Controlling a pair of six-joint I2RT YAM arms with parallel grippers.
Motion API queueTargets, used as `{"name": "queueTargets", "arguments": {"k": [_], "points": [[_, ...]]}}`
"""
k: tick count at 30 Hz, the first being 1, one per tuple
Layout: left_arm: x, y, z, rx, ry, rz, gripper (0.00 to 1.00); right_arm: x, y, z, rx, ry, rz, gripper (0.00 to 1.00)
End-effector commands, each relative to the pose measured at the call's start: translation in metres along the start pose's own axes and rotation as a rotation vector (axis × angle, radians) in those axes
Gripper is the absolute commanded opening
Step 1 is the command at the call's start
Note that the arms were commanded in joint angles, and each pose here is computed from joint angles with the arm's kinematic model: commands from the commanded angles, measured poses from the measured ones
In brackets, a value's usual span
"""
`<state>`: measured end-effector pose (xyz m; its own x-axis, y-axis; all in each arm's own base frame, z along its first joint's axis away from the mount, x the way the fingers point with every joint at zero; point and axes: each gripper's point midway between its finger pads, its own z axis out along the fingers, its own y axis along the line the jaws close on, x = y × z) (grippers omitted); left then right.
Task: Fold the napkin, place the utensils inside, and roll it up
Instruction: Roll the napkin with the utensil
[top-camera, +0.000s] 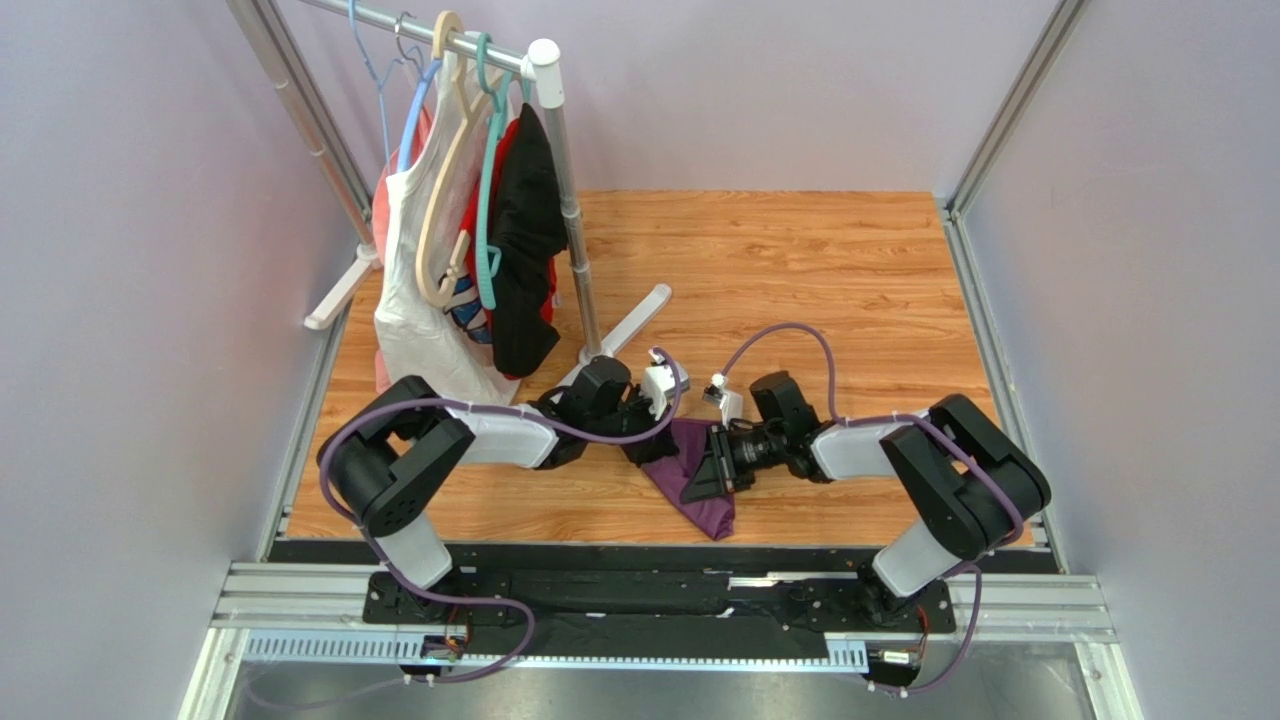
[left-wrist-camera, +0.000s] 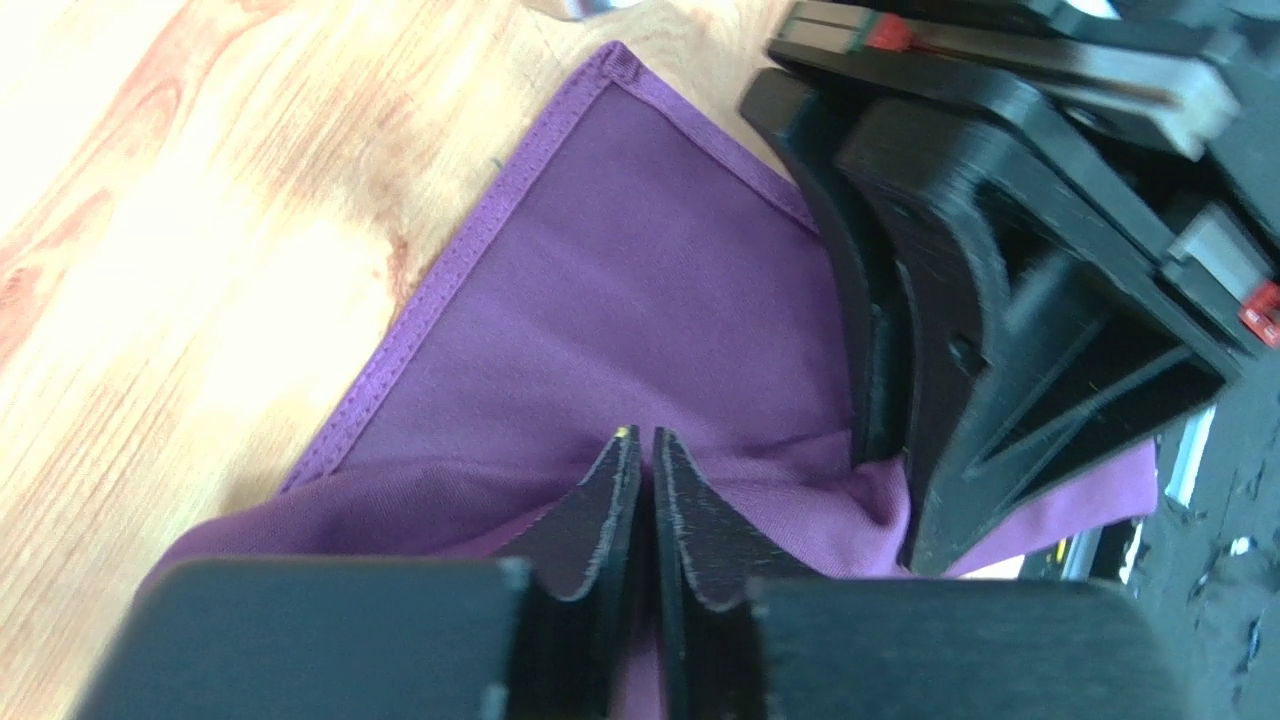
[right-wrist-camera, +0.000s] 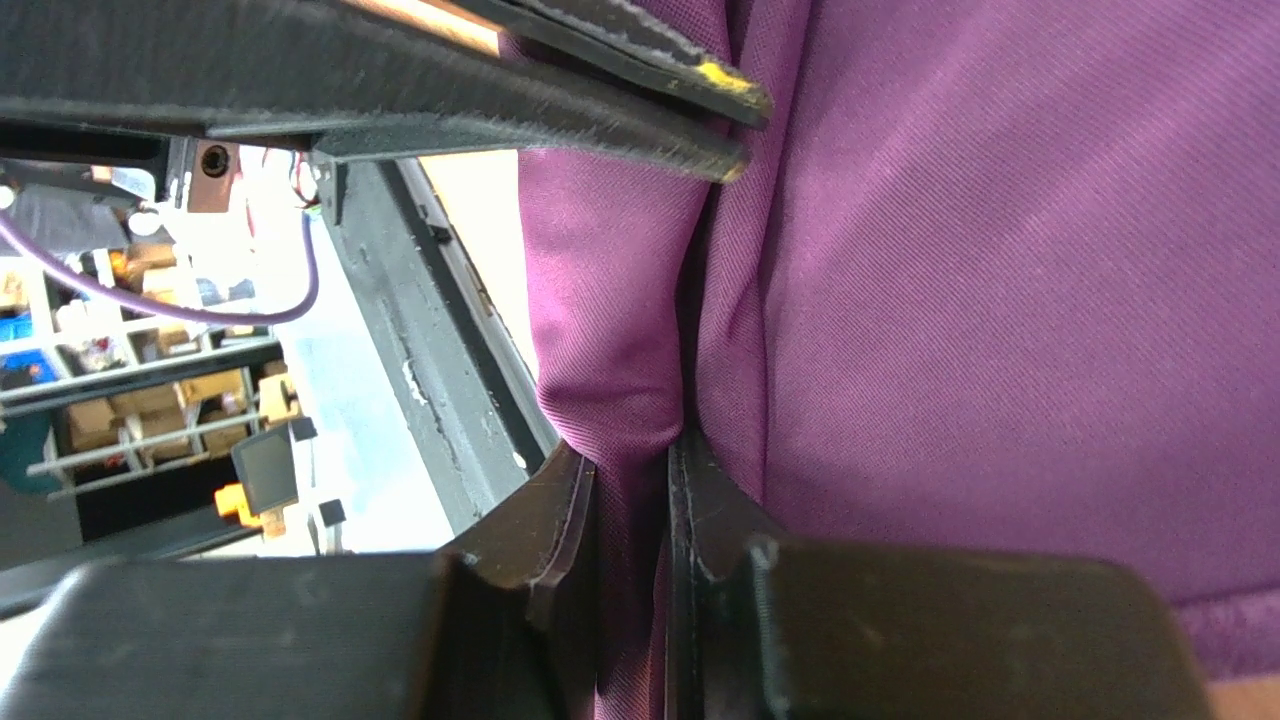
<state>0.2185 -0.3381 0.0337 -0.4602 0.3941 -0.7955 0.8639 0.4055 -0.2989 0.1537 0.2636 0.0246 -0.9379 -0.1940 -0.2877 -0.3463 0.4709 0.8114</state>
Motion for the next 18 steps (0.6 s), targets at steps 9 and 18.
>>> {"name": "queueTargets", "arguments": {"k": [9, 18], "points": [[0.05, 0.013, 0.005, -0.089, 0.145, -0.101, 0.0, -0.002, -0.01, -0.025, 0.193, -0.054, 0.046, 0.41], [0.053, 0.012, 0.009, -0.101, 0.144, -0.1, 0.0, -0.019, 0.009, -0.055, 0.28, -0.137, -0.048, 0.67]]}}
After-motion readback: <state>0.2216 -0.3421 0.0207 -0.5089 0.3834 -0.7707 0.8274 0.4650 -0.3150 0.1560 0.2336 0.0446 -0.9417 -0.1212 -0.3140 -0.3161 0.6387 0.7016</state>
